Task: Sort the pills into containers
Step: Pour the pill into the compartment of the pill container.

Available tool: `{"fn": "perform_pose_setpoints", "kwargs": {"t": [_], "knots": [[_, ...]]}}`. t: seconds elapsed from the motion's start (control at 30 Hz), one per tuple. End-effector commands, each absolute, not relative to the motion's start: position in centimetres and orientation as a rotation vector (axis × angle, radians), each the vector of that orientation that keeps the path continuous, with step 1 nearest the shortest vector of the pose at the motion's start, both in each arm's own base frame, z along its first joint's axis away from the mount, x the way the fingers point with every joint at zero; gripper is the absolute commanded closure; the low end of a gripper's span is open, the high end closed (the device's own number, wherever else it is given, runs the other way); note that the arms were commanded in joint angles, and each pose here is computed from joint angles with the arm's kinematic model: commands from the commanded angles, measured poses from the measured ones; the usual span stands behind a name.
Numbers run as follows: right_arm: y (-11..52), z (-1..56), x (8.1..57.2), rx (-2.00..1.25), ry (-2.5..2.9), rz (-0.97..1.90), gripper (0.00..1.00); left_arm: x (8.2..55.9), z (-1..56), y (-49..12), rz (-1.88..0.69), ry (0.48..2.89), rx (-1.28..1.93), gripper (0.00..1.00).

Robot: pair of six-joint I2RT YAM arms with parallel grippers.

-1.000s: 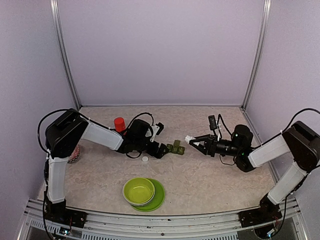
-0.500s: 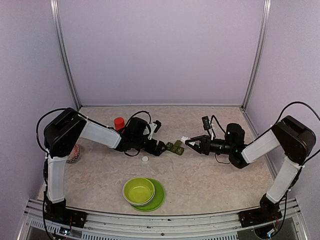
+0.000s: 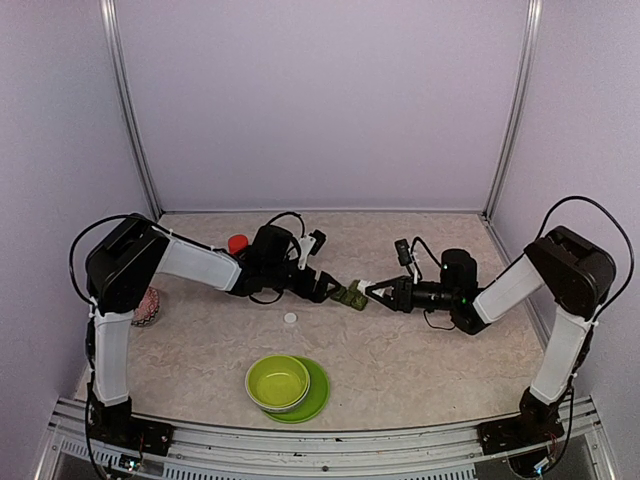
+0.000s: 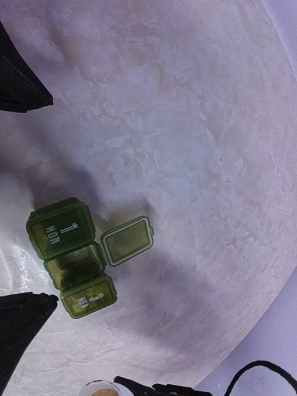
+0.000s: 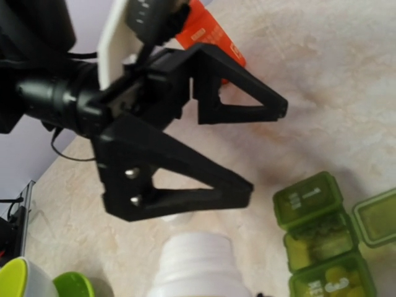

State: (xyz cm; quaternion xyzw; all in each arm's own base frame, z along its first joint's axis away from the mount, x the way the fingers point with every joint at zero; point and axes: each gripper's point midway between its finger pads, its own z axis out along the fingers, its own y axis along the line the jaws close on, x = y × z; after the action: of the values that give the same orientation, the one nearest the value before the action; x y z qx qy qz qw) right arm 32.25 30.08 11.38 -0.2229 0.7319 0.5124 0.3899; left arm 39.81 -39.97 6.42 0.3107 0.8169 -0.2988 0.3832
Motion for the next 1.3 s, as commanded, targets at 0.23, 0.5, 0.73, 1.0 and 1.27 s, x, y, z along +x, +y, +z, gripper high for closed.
{"fn": "perform_pose_setpoints", "kwargs": {"t": [0.23,0.5,0.73,1.0,1.27], "knots": [[30.6,10.1,34.3,-0.563,1.885,1.278,0.78,39.3,7.3,-39.4,-0.835,2.034,0.765,0.01],[30.8,9.1,34.9,-0.568,1.905,1.26,0.78,39.1,7.4,-38.9,-0.852,2.025,0.747,0.01],[30.8,8.3,35.1,-0.571,1.922,1.246,0.79,39.0,7.5,-38.8,-0.866,2.019,0.747,0.01],[30.9,7.5,35.4,-0.562,1.939,1.244,0.79,39.1,7.2,-38.6,-0.865,2.025,0.744,0.01],[30.9,6.9,35.7,-0.558,1.961,1.222,0.78,39.1,7.1,-38.6,-0.868,2.027,0.745,0.01]]}}
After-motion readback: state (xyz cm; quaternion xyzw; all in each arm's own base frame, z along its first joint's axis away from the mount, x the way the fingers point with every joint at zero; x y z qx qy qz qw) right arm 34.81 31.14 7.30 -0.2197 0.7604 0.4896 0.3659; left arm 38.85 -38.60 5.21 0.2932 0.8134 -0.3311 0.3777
